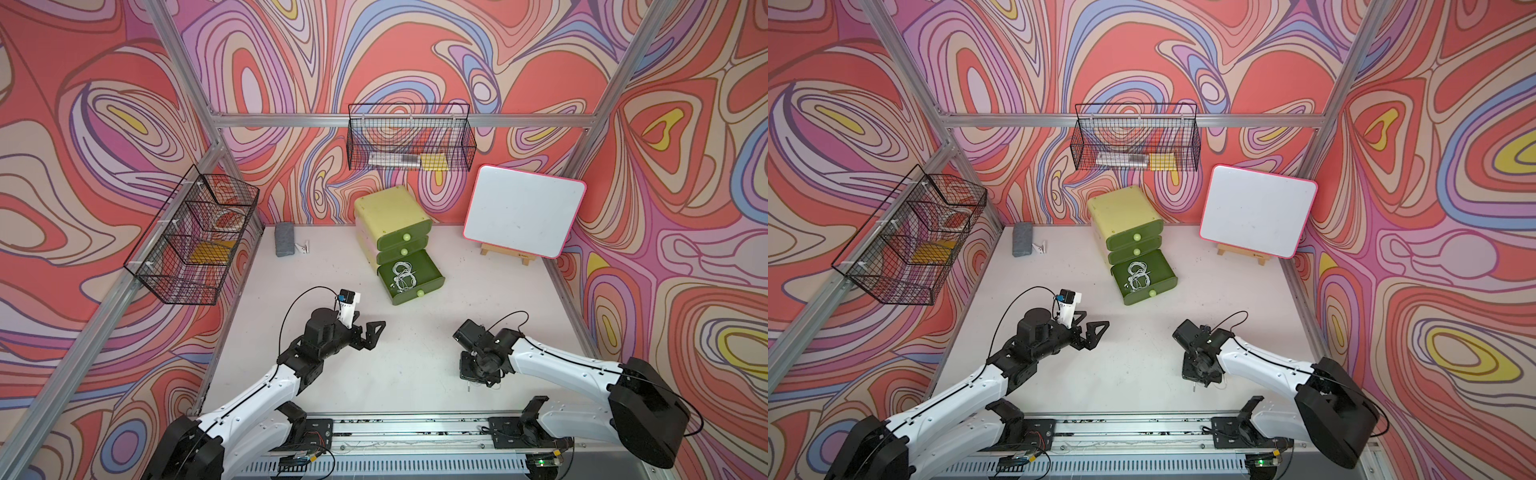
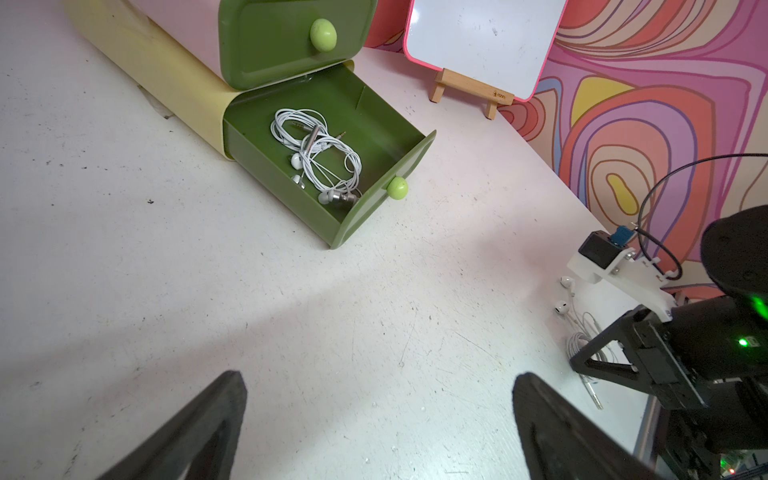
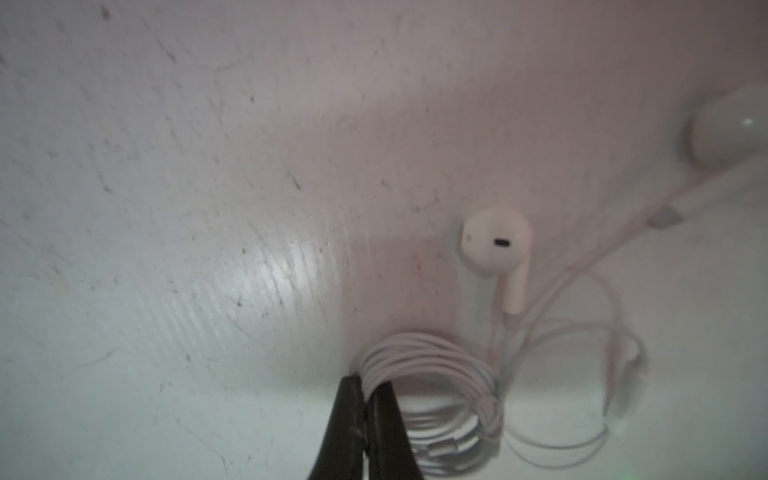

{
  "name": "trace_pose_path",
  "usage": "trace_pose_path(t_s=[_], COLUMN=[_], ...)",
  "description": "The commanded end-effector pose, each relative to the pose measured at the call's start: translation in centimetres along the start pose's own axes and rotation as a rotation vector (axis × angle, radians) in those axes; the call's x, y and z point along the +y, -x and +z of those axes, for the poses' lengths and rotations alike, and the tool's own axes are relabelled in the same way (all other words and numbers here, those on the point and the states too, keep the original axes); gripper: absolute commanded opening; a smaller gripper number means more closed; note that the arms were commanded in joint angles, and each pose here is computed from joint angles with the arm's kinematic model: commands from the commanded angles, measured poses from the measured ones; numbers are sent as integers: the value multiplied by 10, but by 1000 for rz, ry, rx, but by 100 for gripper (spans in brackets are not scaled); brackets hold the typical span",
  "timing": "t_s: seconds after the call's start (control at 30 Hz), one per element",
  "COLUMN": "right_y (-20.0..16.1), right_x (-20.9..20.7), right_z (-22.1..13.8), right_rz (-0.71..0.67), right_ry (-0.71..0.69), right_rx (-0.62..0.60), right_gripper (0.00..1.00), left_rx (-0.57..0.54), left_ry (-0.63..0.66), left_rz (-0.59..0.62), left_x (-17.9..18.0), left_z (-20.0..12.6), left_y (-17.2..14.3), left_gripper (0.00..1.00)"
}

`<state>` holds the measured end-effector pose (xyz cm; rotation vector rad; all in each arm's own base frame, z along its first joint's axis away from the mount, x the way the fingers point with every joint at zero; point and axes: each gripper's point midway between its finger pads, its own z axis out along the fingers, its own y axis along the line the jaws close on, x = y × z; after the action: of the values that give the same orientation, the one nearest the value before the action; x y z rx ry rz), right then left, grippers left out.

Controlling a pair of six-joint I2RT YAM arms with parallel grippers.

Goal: Place the wired earphones into the drawer by color
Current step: Pick up the wired earphones from the center of the board, then place the wired earphones in the drawer.

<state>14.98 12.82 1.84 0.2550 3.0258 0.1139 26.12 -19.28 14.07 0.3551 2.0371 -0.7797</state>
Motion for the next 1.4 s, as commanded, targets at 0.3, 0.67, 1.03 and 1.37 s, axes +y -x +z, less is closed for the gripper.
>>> trace_pose_path(t_s=[0.3, 0.67, 1.03, 1.37], right_y=[36, 76, 114, 162], right_x=[22, 53, 93, 153], right_z=[-54, -108, -144, -170], right_rz=[-49, -116, -191, -267], right_ry=[41, 95, 159, 256], right_rx=[-140, -279, -393, -526], right_gripper=[0, 0, 0, 0], left_rx=[22, 19, 5, -65], left_ry=[18, 25, 107, 268], left_rz=[14, 17, 15, 12], left_x=[4, 5, 18, 42], left_z=[1, 0, -6, -28], left_y=[-7, -6, -5, 1], left_gripper=[99, 99, 99, 99])
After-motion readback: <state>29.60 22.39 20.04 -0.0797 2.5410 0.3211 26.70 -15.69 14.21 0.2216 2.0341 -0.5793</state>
